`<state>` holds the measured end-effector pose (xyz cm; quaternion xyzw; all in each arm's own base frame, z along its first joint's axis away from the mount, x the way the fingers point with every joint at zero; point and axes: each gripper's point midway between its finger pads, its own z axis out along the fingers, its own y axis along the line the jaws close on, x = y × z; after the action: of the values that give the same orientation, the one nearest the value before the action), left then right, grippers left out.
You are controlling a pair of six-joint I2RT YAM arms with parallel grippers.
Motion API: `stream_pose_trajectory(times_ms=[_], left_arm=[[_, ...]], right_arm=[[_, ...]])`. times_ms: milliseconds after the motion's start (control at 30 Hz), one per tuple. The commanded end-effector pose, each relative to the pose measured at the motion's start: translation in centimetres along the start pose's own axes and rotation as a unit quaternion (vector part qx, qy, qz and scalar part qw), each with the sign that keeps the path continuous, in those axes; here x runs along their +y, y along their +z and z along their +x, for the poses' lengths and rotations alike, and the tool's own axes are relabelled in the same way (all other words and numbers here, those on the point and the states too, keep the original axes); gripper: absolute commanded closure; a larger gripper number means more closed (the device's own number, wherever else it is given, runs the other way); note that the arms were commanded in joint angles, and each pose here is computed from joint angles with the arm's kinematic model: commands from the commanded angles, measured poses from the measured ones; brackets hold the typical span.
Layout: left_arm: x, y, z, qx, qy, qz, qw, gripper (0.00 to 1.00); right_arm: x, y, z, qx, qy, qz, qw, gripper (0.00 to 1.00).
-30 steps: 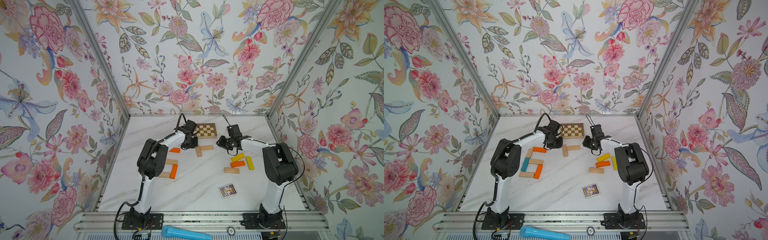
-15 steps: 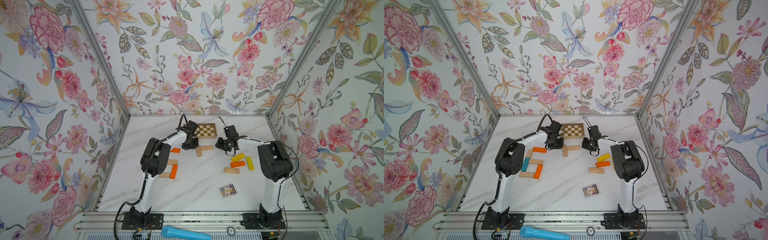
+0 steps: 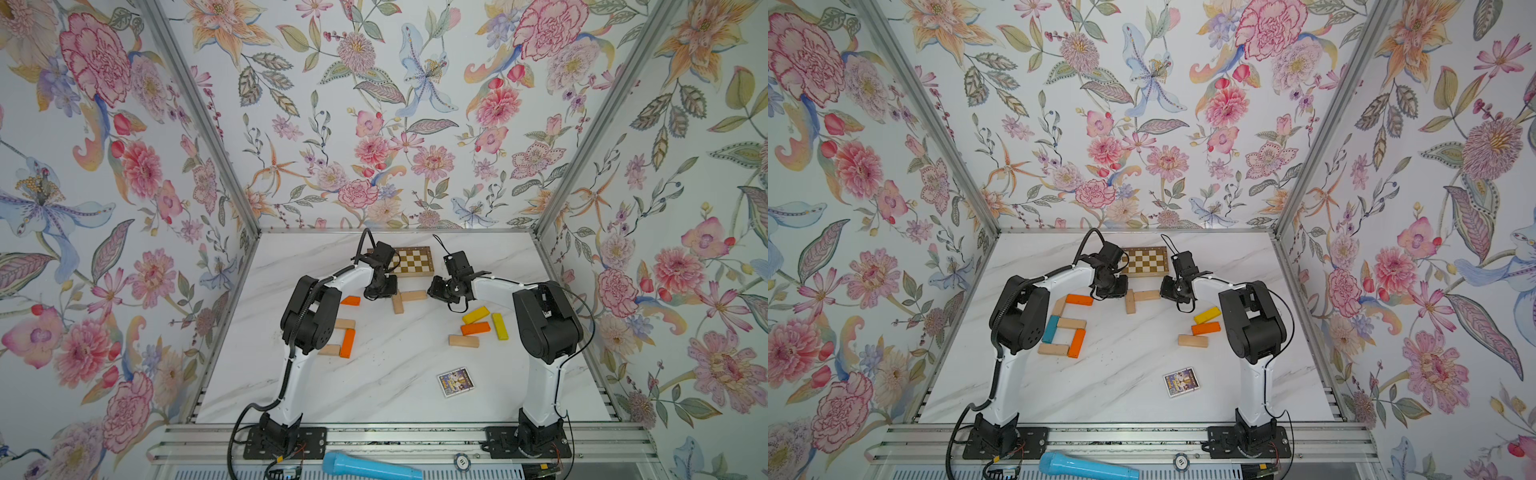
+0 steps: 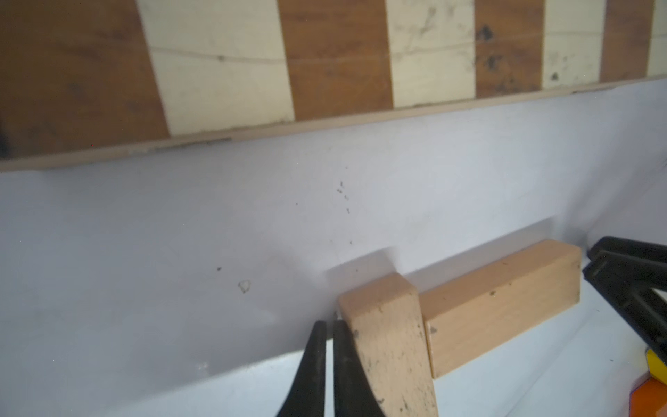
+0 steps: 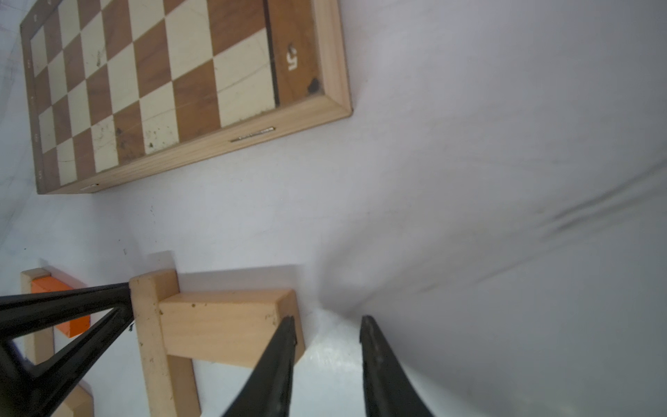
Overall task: Assemble the number 6 with building blocks
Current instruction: Adjust the building block at the center of the board.
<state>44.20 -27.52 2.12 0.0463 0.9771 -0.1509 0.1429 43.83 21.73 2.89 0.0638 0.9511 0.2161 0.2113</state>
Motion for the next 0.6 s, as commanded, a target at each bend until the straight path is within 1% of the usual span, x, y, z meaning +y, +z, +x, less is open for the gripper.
stream_pose_trajectory(times_ms=[0,400,567], left_arm=[[-0.1,0.0,1.5,0.021,-0.002,0.003,1.0,0.9],[-0.3,-0.3,1.8,0.019,-0.004,0.007,1.0,0.91],[-0.2,-0.5,2.0,0.018,-0.003,0.006,1.0,0.91]], right_arm=[[-0.6,0.9,1.2,0.019,0.007,0.015,1.0,0.68],[0.0,1.1,2.9,0.03,0.012,0.015,0.999,0.68],[0.1,0.6,3.0,0.024,0.013,0.016,1.0,0.68]])
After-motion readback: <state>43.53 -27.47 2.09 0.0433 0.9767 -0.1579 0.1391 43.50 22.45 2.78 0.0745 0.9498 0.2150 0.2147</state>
